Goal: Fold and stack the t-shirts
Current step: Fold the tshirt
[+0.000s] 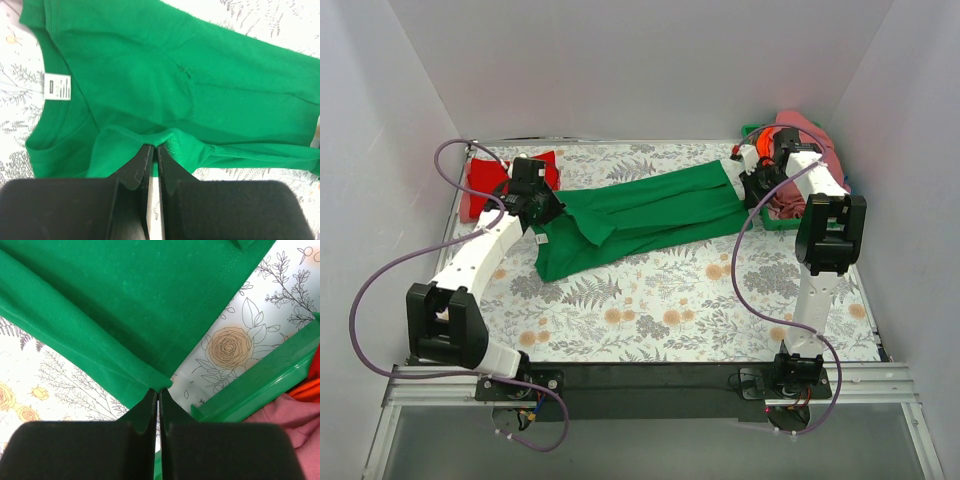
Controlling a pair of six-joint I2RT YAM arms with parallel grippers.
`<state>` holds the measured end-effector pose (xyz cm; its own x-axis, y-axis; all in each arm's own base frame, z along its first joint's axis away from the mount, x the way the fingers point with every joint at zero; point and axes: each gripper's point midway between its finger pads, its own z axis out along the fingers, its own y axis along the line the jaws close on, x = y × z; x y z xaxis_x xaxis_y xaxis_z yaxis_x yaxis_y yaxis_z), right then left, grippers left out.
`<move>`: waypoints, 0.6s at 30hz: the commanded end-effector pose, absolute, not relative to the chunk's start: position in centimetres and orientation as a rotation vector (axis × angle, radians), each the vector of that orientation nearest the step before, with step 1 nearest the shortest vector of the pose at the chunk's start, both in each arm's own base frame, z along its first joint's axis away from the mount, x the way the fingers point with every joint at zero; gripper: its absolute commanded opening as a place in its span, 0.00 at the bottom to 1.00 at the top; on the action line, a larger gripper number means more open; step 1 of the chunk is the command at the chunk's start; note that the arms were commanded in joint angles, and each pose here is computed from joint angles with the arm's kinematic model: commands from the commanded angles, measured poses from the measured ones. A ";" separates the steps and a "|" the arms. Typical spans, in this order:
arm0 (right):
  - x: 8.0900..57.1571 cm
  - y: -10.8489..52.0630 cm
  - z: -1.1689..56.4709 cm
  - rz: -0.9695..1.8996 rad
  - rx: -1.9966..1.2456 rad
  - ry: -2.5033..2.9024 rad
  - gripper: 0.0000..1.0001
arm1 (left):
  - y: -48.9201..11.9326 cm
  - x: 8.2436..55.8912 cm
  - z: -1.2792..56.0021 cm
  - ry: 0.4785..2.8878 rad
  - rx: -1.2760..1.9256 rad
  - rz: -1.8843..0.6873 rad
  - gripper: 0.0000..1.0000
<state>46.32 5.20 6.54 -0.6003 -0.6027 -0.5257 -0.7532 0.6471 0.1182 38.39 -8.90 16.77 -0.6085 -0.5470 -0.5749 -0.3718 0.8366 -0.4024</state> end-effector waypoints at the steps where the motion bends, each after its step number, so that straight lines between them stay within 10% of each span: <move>1: 47.6 5.3 7.3 0.435 -1.048 2.399 0.01 | -8.4 40.0 18.7 2.235 -0.628 -0.323 0.00; 18: 48.9 6.7 6.8 0.416 -1.059 2.398 0.01 | -7.9 41.8 18.3 2.246 -0.622 -0.311 0.00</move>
<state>47.26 5.73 5.38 -0.6183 -0.5982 -0.5097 -0.7420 0.6582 0.1276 40.47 -8.27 16.24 -0.6198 -0.5280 -0.5805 -0.3611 0.8487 -0.3865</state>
